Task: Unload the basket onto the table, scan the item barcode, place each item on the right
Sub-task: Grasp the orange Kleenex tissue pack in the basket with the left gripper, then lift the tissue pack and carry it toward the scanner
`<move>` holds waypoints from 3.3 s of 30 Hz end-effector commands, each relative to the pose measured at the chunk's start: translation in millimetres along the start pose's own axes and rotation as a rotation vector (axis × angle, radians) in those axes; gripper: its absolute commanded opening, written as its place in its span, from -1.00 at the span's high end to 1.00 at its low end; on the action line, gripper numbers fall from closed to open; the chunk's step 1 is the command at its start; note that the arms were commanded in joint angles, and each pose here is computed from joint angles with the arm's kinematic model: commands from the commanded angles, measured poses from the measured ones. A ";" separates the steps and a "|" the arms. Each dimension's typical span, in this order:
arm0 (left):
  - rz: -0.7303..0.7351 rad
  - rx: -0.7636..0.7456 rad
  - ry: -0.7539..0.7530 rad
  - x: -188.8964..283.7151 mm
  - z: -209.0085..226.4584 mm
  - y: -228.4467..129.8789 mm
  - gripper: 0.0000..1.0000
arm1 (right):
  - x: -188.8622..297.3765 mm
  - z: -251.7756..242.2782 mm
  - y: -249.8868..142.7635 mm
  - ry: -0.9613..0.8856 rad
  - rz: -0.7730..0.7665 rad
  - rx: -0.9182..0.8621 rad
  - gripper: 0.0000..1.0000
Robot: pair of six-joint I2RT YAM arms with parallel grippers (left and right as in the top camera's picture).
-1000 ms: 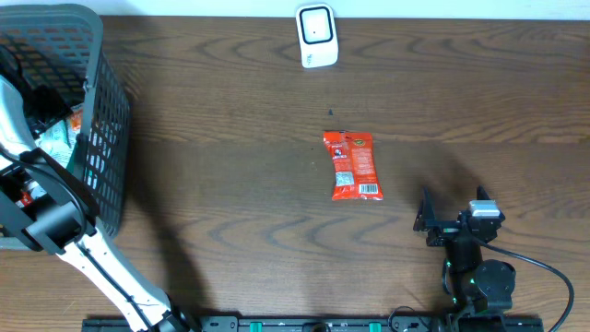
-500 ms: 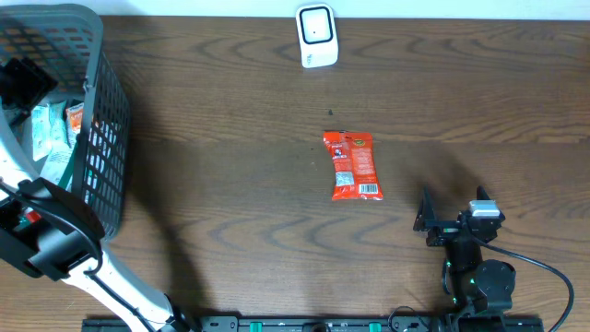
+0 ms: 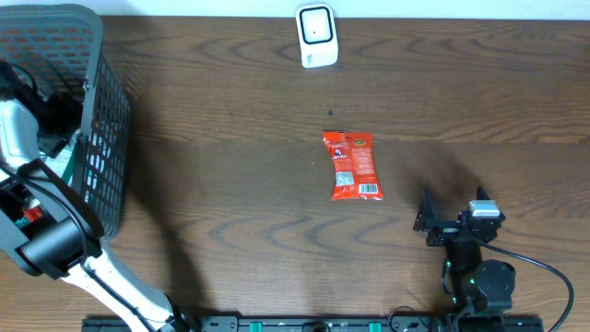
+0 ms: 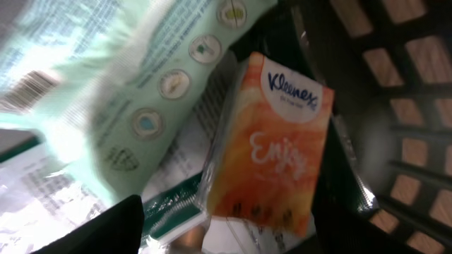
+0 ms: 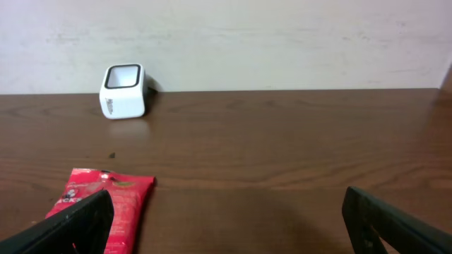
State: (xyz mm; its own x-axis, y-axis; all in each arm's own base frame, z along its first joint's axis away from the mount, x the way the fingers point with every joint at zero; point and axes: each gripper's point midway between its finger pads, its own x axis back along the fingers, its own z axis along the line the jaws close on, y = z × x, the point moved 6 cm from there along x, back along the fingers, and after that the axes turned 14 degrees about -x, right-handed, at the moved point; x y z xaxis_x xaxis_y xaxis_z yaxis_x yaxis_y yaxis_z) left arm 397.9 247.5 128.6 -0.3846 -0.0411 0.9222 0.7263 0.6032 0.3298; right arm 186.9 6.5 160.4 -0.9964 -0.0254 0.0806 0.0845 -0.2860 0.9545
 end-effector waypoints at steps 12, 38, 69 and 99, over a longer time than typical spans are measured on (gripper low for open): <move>0.010 -0.030 -0.052 -41.5 -13.4 -25.4 -0.19 | 0.2 -2.4 0.5 -0.016 -0.005 -0.017 -0.99; -0.121 -0.106 -0.008 -25.1 -16.3 1.2 -0.56 | 0.2 -2.4 0.5 -0.016 -0.005 -0.017 -0.98; -0.621 -0.012 -0.033 218.8 -43.8 13.2 0.82 | 0.2 -2.4 0.5 -0.016 -0.005 -0.017 -0.99; 0.348 -0.848 -0.739 88.7 -305.4 -334.0 0.85 | 0.2 -2.4 0.5 -0.016 -0.005 -0.017 -0.98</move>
State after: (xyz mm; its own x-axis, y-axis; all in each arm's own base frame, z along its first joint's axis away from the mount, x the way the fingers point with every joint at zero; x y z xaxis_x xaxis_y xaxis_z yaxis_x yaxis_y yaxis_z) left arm 290.1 -182.5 193.0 -0.1853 0.6612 0.7269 0.8730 -0.2289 0.4307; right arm 186.9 6.5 160.4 -0.9964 -0.0254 0.0806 0.0845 -0.2860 0.9545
